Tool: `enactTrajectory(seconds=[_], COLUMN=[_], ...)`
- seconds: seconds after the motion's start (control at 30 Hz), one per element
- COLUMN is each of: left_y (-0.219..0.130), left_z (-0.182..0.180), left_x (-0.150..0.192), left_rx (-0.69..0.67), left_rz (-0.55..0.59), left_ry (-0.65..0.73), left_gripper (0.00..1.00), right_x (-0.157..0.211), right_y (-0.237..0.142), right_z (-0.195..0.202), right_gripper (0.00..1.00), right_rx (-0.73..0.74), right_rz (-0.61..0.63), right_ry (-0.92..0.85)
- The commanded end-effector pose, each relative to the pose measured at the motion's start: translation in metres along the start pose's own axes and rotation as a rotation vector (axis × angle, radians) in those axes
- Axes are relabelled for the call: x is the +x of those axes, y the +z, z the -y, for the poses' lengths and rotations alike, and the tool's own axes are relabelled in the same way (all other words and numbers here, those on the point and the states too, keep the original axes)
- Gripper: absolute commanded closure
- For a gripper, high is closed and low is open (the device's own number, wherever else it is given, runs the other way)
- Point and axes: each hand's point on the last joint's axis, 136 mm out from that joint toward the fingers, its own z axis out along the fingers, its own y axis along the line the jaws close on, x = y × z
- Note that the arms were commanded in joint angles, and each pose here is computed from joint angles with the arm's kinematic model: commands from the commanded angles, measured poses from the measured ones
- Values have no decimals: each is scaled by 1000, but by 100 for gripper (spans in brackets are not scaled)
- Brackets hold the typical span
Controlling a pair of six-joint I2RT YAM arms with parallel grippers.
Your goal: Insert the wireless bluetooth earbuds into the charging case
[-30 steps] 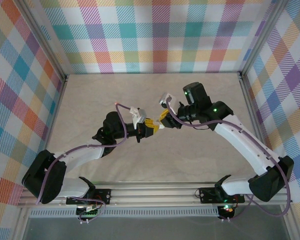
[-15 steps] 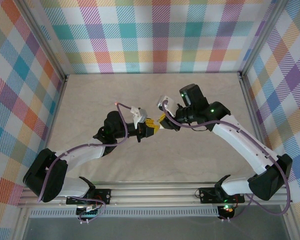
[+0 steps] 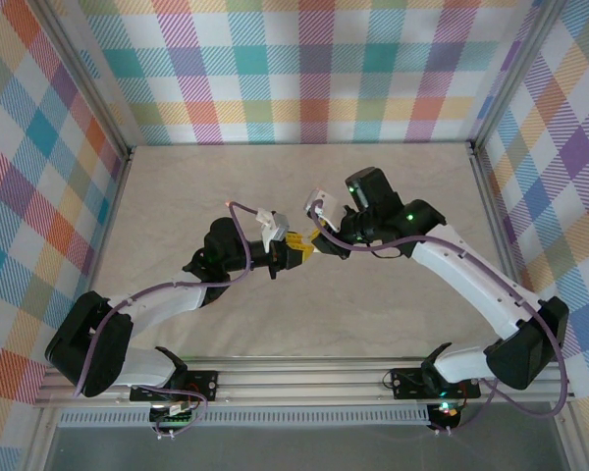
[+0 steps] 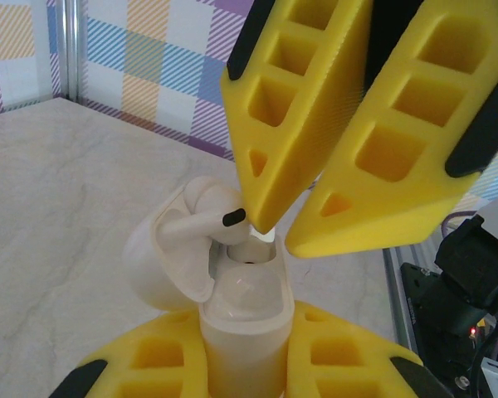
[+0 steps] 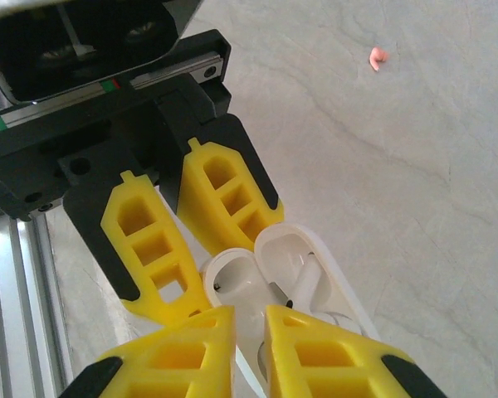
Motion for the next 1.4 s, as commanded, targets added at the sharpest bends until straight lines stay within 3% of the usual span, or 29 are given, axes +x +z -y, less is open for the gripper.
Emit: enactTrajectory(seconds=[0.0,0.37,0.7,1.13,1.3,1.37], left_y=[-3,-3,-2,-2,-3,-3], left_z=[6,6,4,1,2,2], left_x=[-27,-27,-25,-18,-15,-14], left_rx=[19,20,16,3,8,8], left_rz=[68,67,63,44,33,28], left_ry=[60,58,59,61,59,55], left_gripper=[100,100,100,100,100,100], right_x=[1,-1,-1,-8,-11,-15], right_y=[1,6,0,-11,-24,-29], right_z=[2,-6,-6,0,3,4], right_gripper=[83,85,100,100,83,81], right_rx=[12,-28,-20,11,-63,-100], right_rz=[-18,-16,-34,-42,-26,-15], right_ry=[-1,-1,-38,-53,95,171])
